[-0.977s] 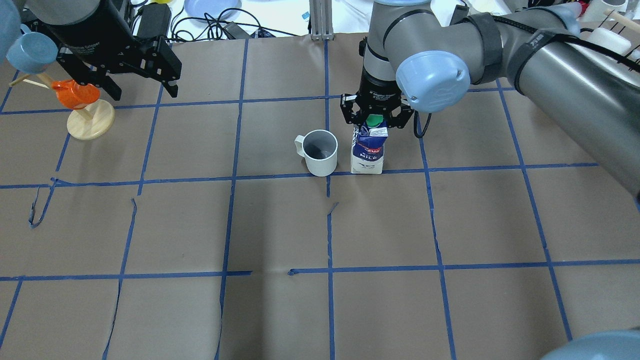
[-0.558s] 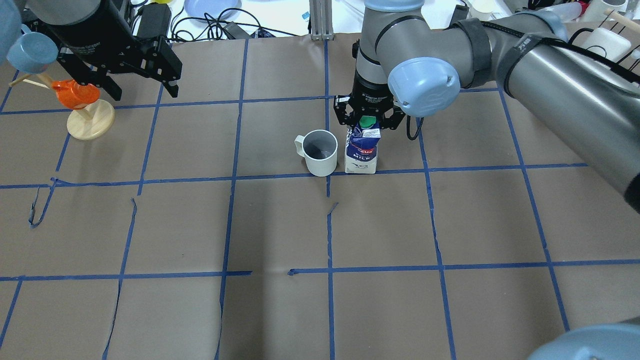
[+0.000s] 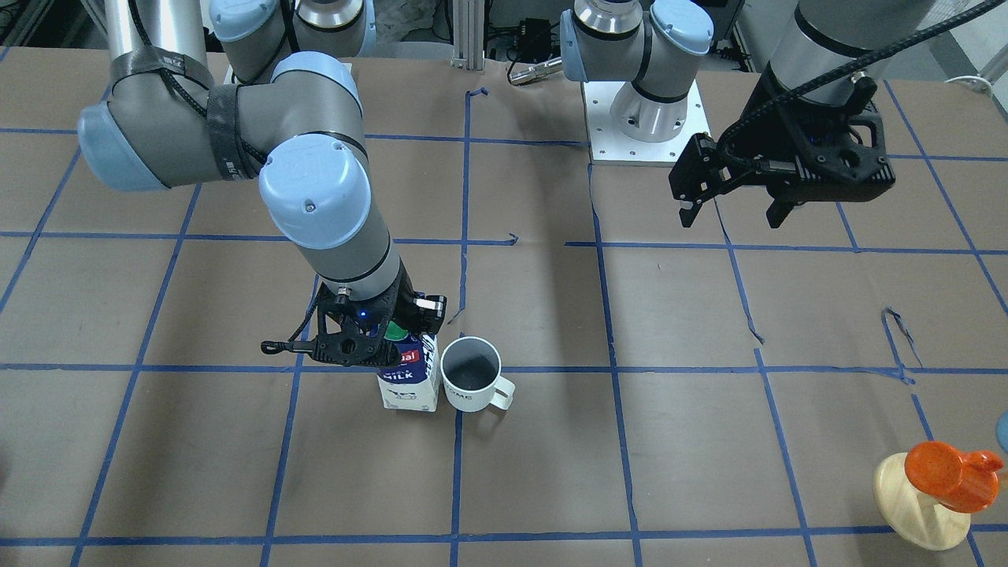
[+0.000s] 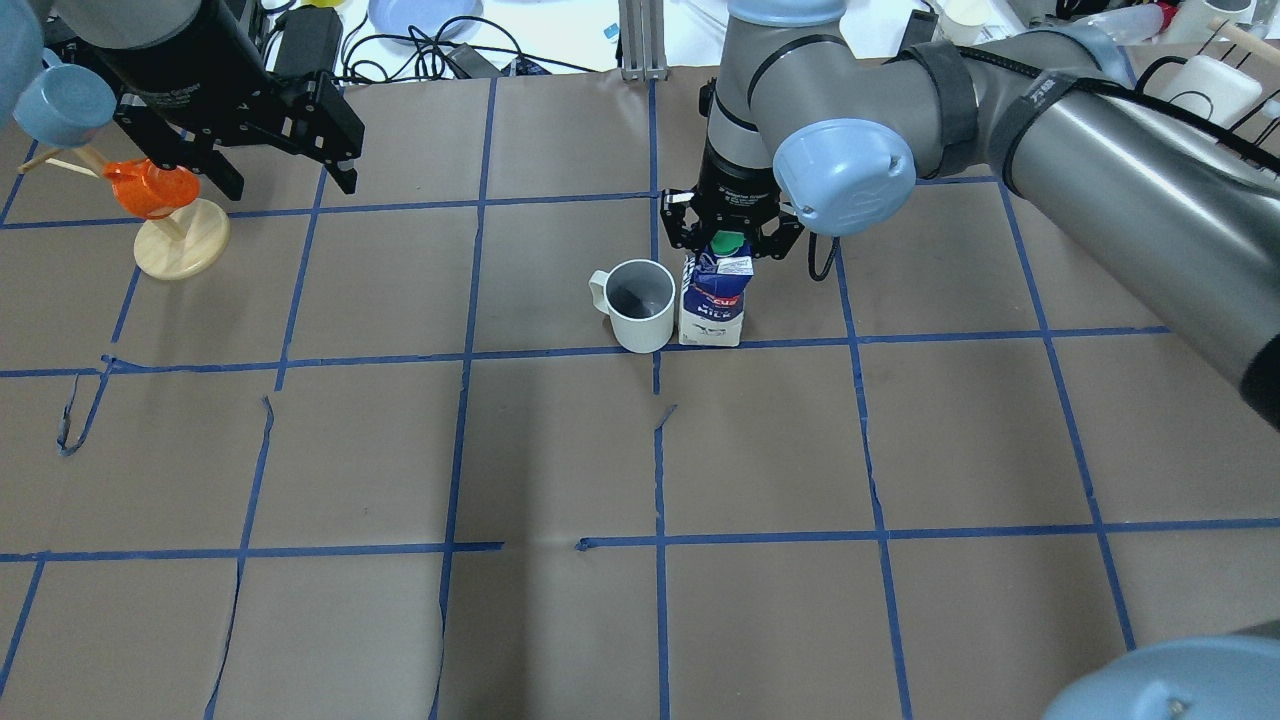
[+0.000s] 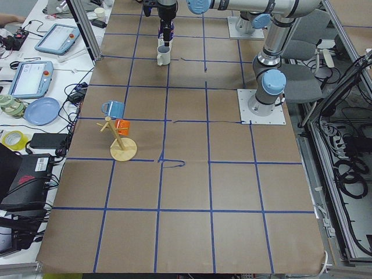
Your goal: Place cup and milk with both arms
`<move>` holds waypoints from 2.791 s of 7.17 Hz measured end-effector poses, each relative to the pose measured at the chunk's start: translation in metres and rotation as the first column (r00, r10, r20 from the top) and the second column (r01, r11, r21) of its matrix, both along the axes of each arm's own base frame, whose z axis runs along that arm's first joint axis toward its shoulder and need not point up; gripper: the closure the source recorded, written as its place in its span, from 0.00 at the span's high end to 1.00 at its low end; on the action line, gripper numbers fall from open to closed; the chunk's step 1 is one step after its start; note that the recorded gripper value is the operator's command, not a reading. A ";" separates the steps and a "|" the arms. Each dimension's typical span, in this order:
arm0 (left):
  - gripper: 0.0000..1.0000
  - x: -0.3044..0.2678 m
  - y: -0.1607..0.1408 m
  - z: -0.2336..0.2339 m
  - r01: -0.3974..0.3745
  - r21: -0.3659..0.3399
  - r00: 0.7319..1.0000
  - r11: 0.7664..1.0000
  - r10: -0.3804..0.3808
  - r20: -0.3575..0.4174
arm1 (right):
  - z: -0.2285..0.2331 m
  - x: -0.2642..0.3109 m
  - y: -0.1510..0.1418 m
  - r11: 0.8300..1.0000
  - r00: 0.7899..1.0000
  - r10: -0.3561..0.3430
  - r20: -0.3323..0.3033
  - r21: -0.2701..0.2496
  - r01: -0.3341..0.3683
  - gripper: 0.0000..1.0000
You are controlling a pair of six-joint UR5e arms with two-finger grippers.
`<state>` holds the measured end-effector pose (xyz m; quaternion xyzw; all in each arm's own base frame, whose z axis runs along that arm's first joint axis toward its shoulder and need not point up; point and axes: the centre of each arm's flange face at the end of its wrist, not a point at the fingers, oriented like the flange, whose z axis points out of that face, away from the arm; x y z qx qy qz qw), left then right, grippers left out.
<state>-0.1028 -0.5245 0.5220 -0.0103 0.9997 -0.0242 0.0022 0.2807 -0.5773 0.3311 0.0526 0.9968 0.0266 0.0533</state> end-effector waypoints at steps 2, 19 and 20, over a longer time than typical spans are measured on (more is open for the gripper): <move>1.00 0.000 0.000 0.000 -0.001 -0.001 1.000 1.000 0.001 0.000 | 0.000 0.000 0.000 1.000 1.000 0.003 0.001 -0.001 -0.003 0.86; 1.00 0.001 0.000 0.002 -0.003 -0.004 1.000 1.000 0.003 0.002 | 0.197 -0.138 0.097 0.978 0.975 0.162 -0.150 -0.105 -0.179 1.00; 1.00 0.001 0.000 0.002 -0.002 -0.004 1.000 1.000 0.002 0.002 | 0.199 -0.138 0.096 0.981 0.979 0.138 -0.150 -0.112 -0.156 1.00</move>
